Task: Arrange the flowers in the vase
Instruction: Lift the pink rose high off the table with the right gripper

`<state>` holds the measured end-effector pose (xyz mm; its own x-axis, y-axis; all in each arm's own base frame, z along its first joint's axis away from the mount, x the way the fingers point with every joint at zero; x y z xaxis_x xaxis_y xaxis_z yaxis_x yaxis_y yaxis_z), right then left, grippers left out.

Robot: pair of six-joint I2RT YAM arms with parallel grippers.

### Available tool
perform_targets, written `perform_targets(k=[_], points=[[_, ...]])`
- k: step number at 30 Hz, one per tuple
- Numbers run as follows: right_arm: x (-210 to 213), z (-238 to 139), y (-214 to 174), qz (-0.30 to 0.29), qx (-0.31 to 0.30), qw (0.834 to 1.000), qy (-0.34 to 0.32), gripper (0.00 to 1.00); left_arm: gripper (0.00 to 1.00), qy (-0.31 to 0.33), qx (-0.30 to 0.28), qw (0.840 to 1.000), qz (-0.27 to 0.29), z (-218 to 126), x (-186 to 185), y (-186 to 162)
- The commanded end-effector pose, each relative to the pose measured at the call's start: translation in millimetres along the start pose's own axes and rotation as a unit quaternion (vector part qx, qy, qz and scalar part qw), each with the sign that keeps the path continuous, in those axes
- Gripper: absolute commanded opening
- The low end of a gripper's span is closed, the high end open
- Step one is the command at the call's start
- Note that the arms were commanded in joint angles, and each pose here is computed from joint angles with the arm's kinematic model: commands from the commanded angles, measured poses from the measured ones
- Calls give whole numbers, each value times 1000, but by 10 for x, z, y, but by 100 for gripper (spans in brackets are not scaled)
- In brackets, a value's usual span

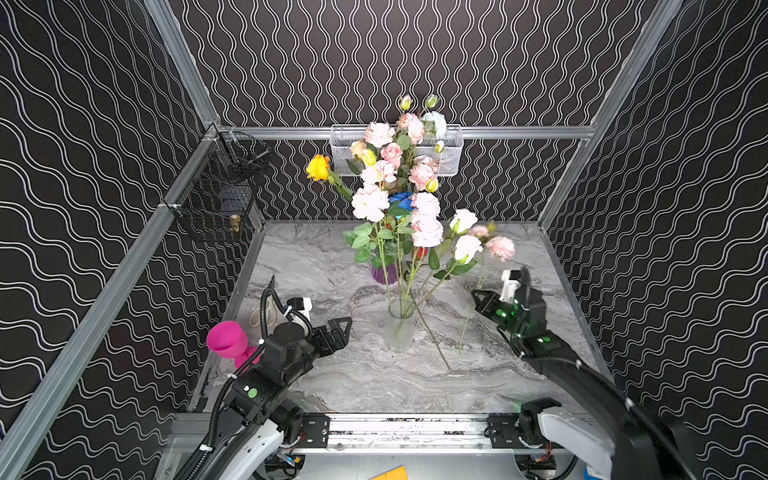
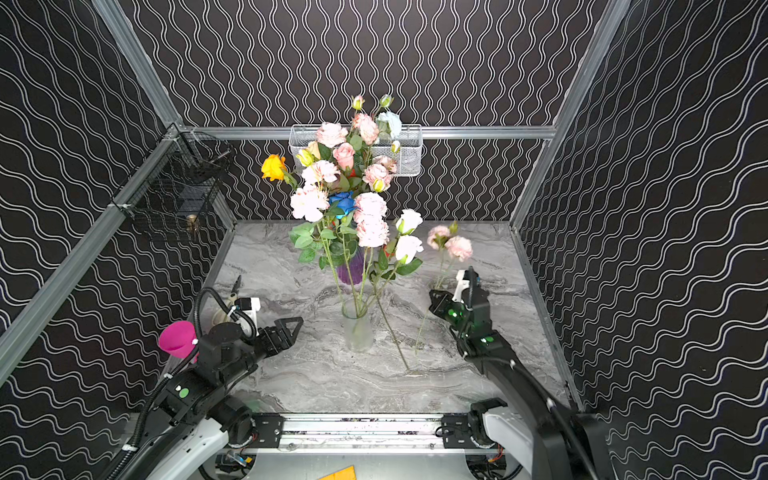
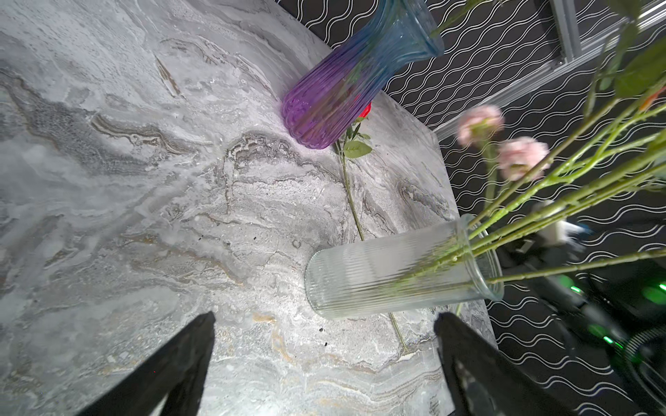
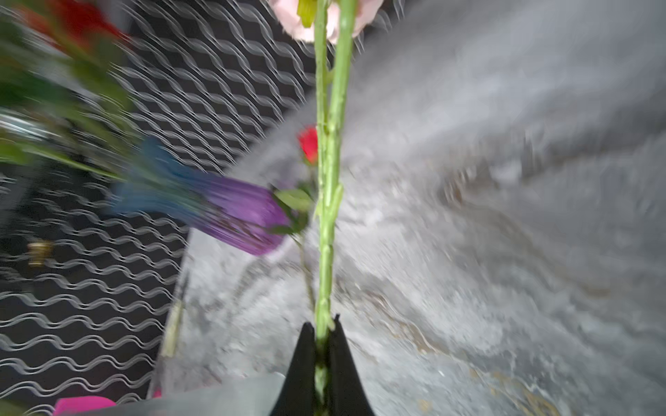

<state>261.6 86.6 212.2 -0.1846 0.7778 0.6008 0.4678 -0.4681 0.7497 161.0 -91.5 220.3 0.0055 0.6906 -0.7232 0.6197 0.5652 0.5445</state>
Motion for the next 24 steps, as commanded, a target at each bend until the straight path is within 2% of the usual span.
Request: perform_targets(k=[1, 5, 8, 11, 18, 24], points=[[242, -344, 290, -51, -109, 992, 42, 0, 98, -7, -19, 1000, 9, -73, -39, 63], [696, -914, 531, -121, -237, 954, 135, 0, 99, -25, -39, 999, 4, -166, -51, 83], [900, -1172, 648, -142, -292, 930, 174, 0, 98, -44, -51, 998, 2, -229, -75, 94], [1090, -1310, 772, -152, -312, 914, 209, 0, 99, -47, -62, 997, 7, -292, -88, 121], [1522, -1574, 1032, -168, -339, 877, 297, 0, 99, -6, -70, 998, -4, -445, 42, 110], [1806, -1574, 1088, -173, -327, 862, 347, 0, 99, 9, -67, 998, -6, -495, 104, 83]])
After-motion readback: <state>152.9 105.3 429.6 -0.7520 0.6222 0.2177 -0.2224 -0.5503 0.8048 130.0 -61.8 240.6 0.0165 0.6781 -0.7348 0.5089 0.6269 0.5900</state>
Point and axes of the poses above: each gripper's point midway between its finger pads, its own z axis out along the fingers, its own x axis along the line the jaws close on, y = z × x, the point moved 6 cm from there along -z, back along the fingers, and after that the axes turned 7 degrees about -z, right-handed, at the moved point
